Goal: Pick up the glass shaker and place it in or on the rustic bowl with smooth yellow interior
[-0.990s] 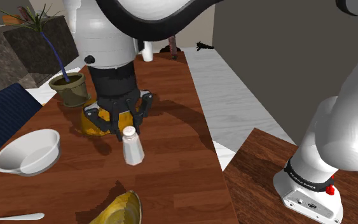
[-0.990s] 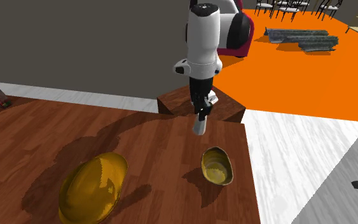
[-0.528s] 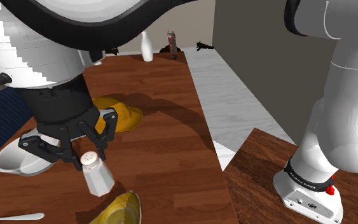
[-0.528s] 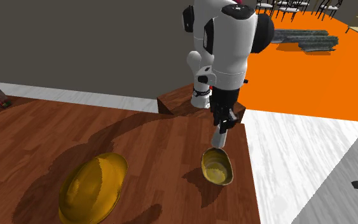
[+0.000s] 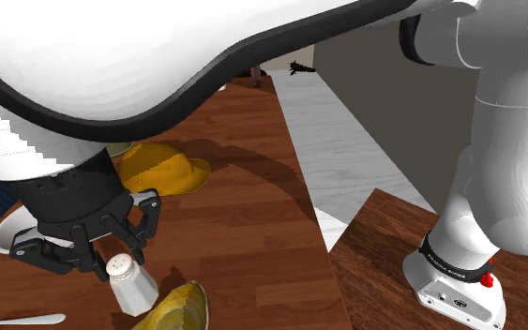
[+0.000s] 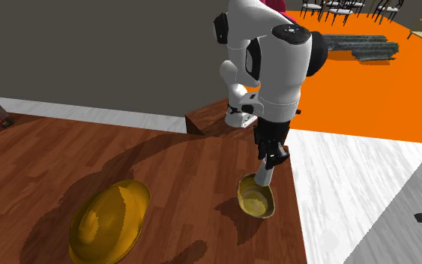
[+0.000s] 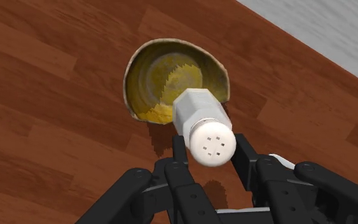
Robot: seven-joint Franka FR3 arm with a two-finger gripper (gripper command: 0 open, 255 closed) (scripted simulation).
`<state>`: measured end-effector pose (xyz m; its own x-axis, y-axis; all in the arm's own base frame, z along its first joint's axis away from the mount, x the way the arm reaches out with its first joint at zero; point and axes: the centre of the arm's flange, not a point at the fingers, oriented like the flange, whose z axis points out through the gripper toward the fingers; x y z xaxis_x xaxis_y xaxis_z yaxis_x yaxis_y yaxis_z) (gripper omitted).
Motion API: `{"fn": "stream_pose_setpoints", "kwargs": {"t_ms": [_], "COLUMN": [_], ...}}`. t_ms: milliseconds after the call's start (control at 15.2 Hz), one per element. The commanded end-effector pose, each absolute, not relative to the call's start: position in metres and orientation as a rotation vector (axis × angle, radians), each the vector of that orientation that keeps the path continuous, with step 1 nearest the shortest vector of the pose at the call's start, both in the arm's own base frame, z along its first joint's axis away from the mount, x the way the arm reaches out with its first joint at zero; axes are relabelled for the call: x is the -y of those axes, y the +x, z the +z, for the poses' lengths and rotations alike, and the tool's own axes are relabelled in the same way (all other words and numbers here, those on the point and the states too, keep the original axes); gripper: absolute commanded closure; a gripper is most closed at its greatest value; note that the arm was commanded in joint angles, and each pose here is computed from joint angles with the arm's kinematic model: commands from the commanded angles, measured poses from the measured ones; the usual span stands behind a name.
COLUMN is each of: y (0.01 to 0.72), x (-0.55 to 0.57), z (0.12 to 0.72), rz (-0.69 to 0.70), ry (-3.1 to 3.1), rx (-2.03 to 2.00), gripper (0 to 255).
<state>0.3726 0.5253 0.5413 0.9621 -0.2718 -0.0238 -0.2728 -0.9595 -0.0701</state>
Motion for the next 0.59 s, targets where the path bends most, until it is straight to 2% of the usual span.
{"fn": "stream_pose_setpoints", "kwargs": {"t_ms": [0, 528], "y": [0.373, 0.373], "x": [-0.525, -0.525], "z": [0.531, 0.489], "rz": [0.021, 0.021], "ry": [-3.039, -3.039], "rx": [-0.422, -0.422], "gripper": [255, 255]}}
